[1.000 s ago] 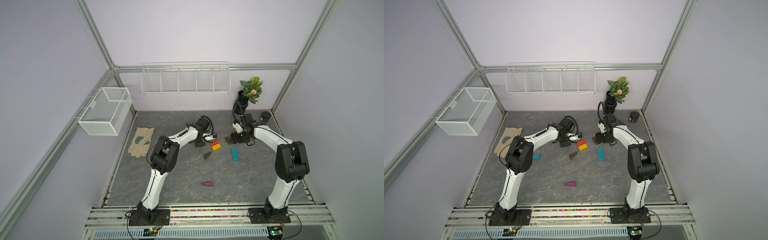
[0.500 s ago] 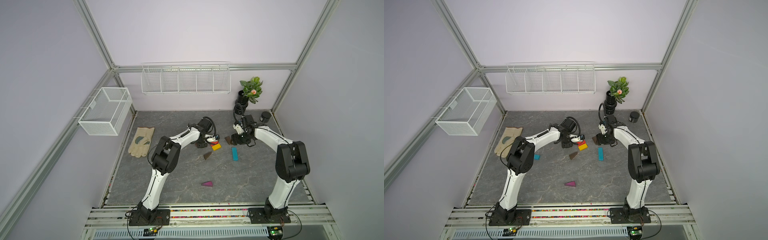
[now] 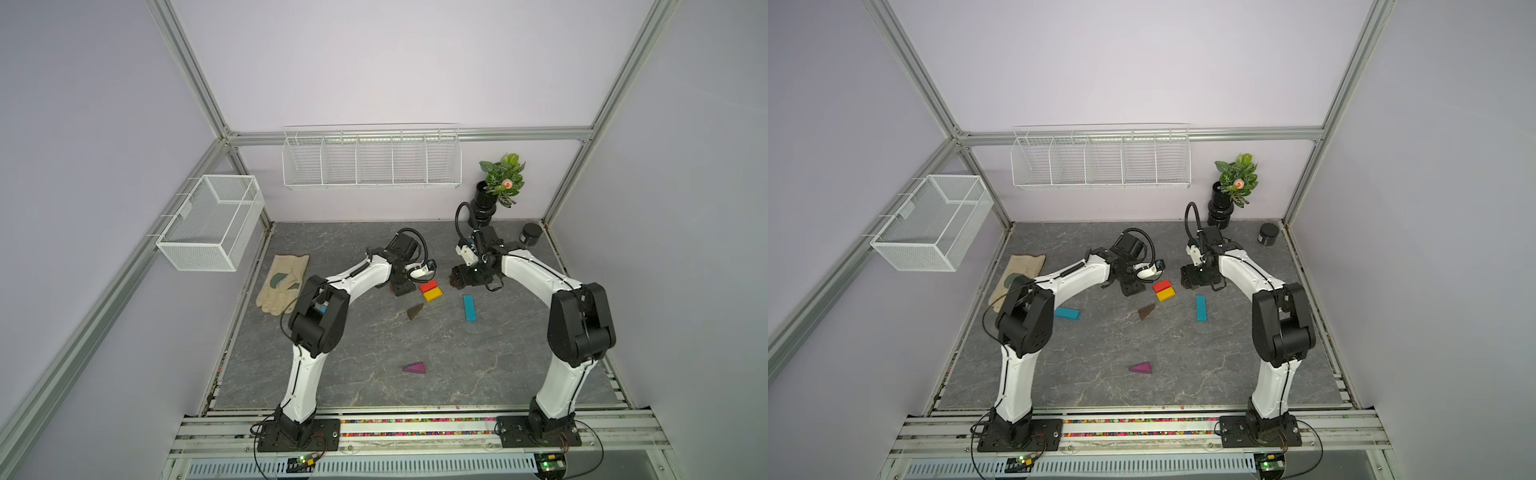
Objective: Assemble a small pinwheel with building blocks
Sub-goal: Move the building block to the center of the board, then adjust the building block at the center of the board.
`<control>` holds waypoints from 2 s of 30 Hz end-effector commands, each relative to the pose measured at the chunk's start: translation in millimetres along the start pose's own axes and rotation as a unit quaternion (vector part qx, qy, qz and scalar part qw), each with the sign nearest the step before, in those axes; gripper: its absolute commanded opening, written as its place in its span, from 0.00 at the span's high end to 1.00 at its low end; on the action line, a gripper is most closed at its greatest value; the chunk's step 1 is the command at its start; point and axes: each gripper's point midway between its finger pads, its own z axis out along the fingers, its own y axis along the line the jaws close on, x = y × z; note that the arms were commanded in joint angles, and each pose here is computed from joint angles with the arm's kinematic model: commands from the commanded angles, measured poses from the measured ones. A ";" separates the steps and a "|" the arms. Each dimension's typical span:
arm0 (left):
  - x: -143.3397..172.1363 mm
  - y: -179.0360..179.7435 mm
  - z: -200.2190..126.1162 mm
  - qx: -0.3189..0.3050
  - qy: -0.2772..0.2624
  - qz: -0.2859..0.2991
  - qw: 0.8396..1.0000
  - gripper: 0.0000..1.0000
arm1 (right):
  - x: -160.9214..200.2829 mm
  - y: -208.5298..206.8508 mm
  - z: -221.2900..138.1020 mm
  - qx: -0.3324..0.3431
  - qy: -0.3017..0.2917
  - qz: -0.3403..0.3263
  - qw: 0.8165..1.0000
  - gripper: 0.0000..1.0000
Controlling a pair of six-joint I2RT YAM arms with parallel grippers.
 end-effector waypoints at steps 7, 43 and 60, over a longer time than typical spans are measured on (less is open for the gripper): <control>20.1 33.7 -112.1 -0.133 -0.097 -0.223 0.961 0.32 | -19.6 26.2 37.7 0.044 0.026 -0.045 0.998 0.17; 97.7 -3.6 -131.8 -0.146 -0.098 -0.357 0.917 0.31 | -20.9 56.2 102.6 0.086 0.097 -0.094 0.987 0.25; 99.9 -9.6 -132.0 -0.137 -0.100 -0.364 0.916 0.31 | -11.9 54.9 96.1 0.085 0.102 -0.099 0.986 0.24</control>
